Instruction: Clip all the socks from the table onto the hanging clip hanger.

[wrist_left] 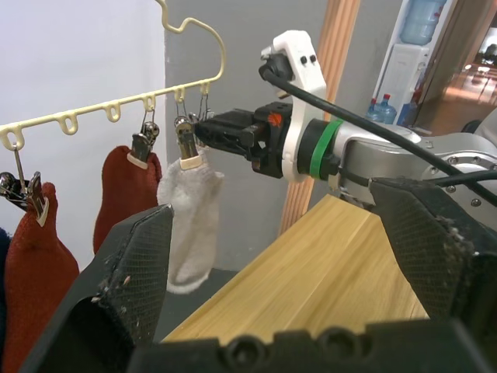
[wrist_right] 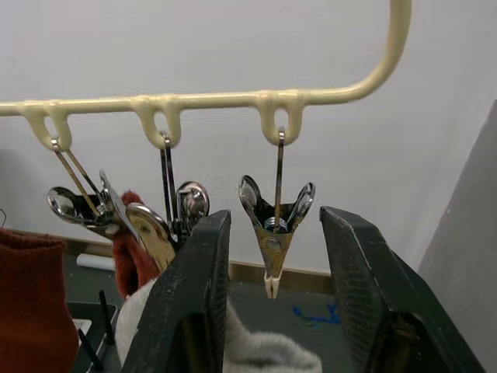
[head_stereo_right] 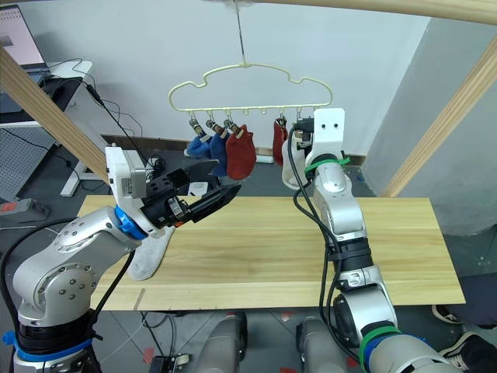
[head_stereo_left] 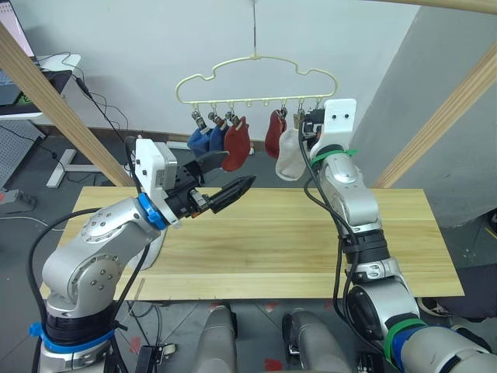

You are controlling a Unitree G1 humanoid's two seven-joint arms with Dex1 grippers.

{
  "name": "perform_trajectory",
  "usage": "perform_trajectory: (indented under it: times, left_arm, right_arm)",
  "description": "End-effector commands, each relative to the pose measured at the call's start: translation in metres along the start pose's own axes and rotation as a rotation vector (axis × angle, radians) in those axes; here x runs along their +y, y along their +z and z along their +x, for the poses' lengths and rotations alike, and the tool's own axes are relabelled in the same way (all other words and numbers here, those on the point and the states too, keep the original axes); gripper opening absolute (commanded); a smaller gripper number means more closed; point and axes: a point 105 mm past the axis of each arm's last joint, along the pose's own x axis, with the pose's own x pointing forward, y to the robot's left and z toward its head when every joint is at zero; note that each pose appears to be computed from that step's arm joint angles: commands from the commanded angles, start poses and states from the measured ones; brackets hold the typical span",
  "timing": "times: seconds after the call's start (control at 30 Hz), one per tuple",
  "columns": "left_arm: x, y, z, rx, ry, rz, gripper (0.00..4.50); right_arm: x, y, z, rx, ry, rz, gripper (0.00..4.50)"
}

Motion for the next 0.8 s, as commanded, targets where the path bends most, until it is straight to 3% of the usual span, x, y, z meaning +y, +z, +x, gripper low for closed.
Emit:
perform_trajectory:
  times: [0.03,0.43,0.73,0.8]
  left_arm:
    - [-0.008,0.009,0.0,-0.027,-0.029,0.039,4.5]
    - [-0.008,0.009,-0.001,-0.024,-0.019,0.038,4.5]
    - [-0.009,0.007,0.0,-0.02,-0.024,0.038,4.5]
    - [-0.008,0.008,0.0,-0.022,-0.021,0.041,4.5]
  right_arm:
    - [-0.001,0.018,0.003,-0.061,-0.014,0.008,1.89]
    - [-0.007,0.018,0.009,-0.056,-0.053,0.002,1.89]
    - [0.004,0.023,0.01,-0.068,-0.02,0.031,1.89]
    - [0.005,0.023,0.01,-0.068,-0.017,0.035,1.52]
